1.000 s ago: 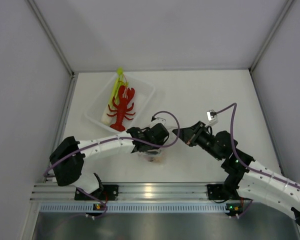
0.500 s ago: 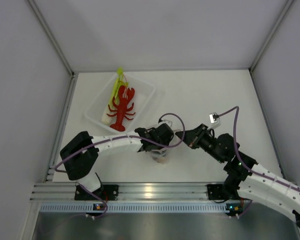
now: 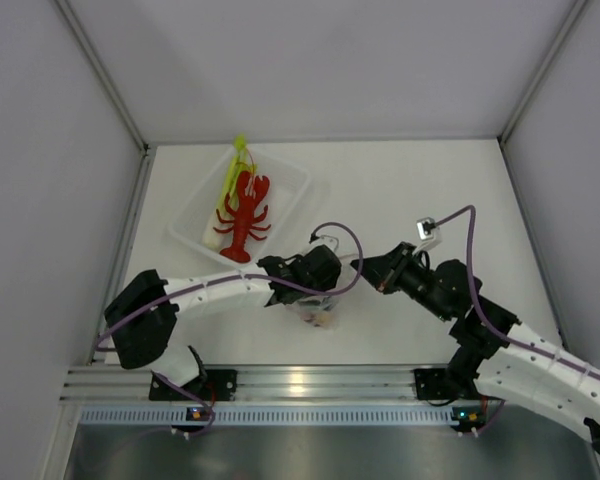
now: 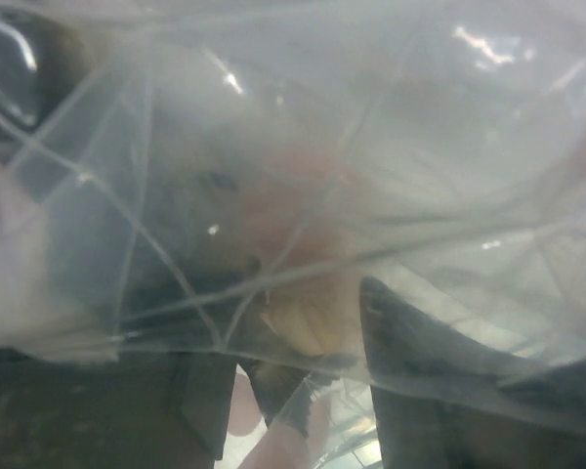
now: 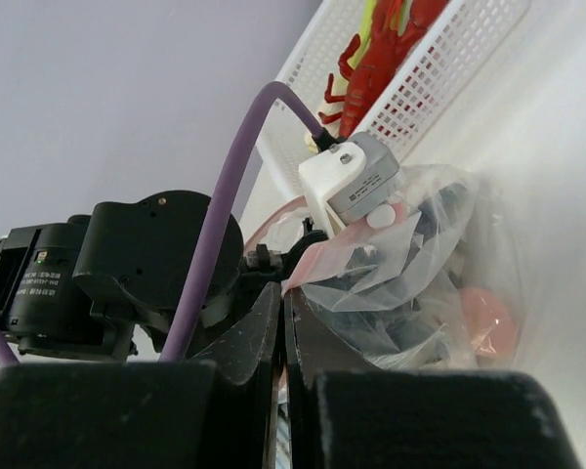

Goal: Open the zip-top bag and remove the fake food
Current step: Pick up the fake vegetable from the zipper food storage bag.

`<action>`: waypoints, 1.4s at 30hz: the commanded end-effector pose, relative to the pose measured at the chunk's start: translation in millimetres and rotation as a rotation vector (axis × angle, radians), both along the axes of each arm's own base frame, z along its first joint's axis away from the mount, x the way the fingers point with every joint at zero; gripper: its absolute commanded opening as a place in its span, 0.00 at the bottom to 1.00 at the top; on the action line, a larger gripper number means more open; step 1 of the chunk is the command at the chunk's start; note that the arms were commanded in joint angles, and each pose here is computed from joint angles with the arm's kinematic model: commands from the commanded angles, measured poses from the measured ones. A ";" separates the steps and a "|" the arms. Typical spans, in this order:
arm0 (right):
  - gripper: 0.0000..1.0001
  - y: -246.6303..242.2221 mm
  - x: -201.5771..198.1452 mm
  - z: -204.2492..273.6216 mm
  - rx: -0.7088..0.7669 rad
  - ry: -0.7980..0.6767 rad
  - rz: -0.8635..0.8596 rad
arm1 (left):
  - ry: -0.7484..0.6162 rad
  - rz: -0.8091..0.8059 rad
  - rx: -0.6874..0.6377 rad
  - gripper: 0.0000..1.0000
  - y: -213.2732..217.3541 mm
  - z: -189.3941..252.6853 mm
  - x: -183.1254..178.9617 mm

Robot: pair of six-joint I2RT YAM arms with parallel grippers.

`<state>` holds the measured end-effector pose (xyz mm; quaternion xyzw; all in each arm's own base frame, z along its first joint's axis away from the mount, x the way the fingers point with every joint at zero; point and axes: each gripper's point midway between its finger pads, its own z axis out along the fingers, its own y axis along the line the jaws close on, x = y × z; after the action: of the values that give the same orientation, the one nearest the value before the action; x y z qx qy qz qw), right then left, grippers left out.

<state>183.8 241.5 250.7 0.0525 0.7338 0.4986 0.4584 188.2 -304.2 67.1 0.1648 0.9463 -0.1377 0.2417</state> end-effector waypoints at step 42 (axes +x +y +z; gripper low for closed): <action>0.00 -11.5 -18.4 54.4 -0.084 -0.108 0.067 | 0.081 -0.055 -0.063 0.38 -45.6 -17.1 -12.5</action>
<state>167.1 227.8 258.1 -0.0145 0.7752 0.4442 0.4489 179.8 -344.1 54.2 0.1729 0.9442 -0.1779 0.2166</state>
